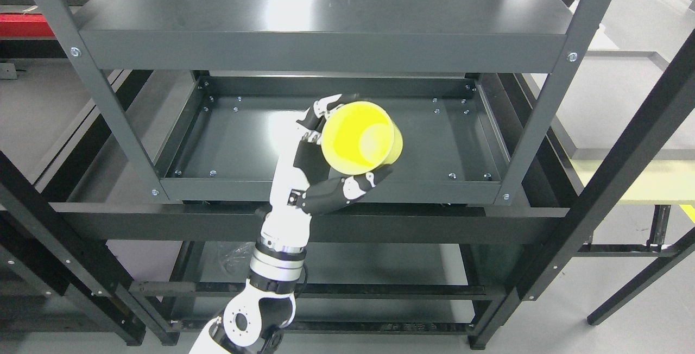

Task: Place yellow IKEA cup on middle right shelf
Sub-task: 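Raise the left hand with the cup up onto the upper shelf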

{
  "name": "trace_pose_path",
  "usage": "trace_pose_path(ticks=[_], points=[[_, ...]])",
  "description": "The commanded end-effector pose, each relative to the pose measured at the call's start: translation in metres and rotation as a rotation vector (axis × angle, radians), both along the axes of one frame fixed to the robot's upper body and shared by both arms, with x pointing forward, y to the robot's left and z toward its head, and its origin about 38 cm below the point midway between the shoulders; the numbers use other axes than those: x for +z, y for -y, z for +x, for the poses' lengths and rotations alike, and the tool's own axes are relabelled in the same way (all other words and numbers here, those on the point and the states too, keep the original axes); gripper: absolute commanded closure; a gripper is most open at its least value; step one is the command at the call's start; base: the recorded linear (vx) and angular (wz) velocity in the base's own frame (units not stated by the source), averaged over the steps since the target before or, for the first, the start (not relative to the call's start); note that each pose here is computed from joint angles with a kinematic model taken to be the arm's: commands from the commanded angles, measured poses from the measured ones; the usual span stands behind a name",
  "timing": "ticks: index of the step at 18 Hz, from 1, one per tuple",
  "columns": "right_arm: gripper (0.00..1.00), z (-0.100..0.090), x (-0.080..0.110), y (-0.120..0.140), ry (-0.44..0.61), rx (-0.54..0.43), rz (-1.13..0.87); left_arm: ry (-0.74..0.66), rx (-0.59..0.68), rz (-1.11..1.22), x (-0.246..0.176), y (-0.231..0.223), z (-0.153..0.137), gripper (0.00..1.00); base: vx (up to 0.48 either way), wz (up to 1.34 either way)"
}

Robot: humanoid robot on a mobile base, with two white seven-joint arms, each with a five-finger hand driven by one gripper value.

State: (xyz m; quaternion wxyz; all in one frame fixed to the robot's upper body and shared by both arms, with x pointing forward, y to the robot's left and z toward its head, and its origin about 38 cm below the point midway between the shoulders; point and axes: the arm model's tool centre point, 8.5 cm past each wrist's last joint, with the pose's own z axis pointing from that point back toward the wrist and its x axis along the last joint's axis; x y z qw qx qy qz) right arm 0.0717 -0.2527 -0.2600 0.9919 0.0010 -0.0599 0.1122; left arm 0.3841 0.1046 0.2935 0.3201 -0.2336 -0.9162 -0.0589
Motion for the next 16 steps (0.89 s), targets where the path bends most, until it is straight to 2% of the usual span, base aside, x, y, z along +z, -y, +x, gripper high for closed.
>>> trace_pose_path(ticks=[1,9,13,16], points=[[0.01,-0.004,0.0,0.011,-0.007,-0.001,-0.018,0.124,-0.034,0.053,0.041,0.015,0.003,0.99,0.019,-0.01],[0.01,-0.004,0.0,0.011,-0.007,-0.001,-0.018,0.295,-0.007,0.068,0.115,0.015,0.007,0.99,0.029,-0.01],[0.01,-0.004,0.0,0.011,-0.007,-0.001,-0.018,0.306,0.059,0.075,0.161,0.0,0.017,0.99,0.016,-0.04],[0.01,-0.004,0.0,0.011,-0.007,-0.001,-0.018,0.284,0.105,0.073,0.18,-0.014,0.024,0.99,0.0,0.0]])
